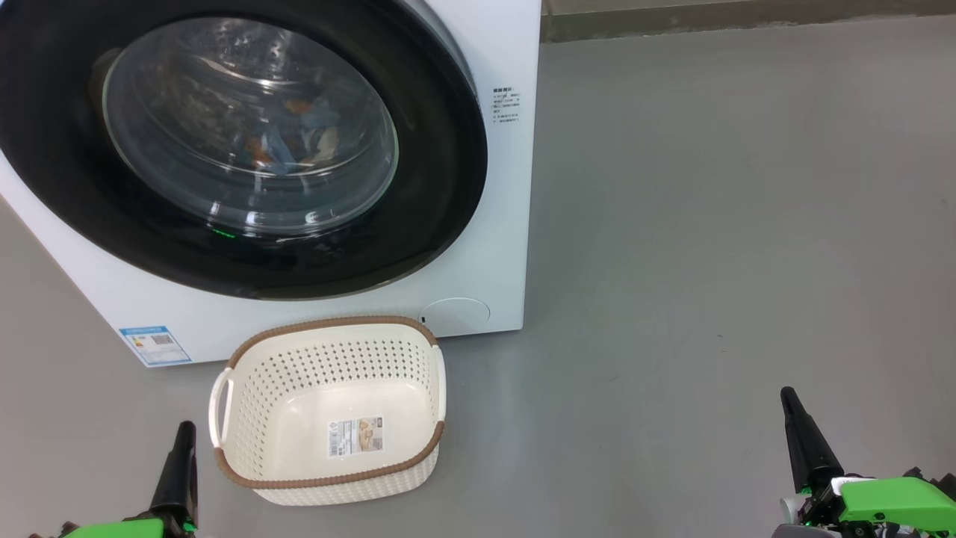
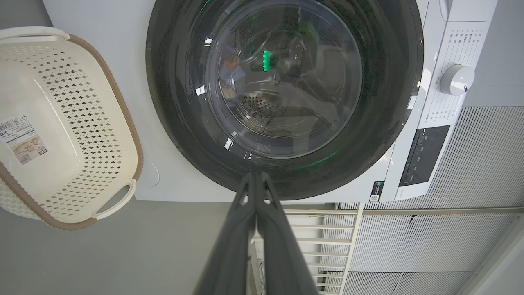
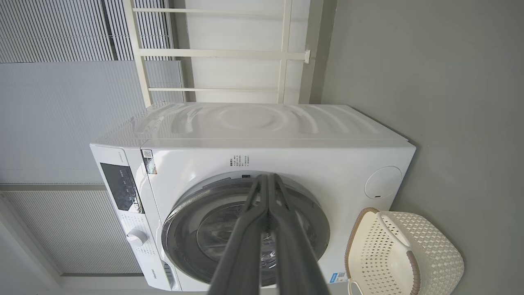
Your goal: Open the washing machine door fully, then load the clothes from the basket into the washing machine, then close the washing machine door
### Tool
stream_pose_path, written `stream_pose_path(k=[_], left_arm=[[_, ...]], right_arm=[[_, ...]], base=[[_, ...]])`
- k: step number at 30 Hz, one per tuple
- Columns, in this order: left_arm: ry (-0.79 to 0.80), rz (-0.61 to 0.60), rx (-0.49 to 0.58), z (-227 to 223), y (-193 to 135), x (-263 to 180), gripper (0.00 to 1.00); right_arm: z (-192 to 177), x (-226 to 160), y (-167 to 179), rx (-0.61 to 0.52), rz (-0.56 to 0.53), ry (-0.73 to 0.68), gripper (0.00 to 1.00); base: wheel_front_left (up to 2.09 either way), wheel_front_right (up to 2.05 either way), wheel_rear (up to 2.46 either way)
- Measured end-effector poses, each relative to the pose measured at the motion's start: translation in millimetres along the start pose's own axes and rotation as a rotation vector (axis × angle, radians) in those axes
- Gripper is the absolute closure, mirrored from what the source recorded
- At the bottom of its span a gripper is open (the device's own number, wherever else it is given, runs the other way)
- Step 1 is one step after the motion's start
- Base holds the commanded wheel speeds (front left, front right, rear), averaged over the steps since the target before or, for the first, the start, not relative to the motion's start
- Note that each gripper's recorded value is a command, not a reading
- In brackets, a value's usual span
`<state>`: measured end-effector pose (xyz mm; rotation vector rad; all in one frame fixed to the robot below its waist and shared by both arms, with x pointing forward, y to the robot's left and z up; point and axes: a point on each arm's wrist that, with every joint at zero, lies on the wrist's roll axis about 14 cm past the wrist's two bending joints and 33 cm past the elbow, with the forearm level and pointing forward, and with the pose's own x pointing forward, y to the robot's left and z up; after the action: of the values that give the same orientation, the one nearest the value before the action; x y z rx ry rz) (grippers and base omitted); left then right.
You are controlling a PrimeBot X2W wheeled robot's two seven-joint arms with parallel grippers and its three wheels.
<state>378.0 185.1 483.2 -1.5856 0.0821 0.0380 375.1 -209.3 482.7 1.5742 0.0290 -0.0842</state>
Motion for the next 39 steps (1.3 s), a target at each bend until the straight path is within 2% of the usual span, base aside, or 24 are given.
stream_pose_path(k=[39], left_arm=[[0.0, 0.0, 0.0, 0.0, 0.0, 0.0, 1.0]], right_arm=[[0.0, 0.0, 0.0, 0.0, 0.0, 0.0, 1.0]], base=[[0.0, 0.0, 0.0]])
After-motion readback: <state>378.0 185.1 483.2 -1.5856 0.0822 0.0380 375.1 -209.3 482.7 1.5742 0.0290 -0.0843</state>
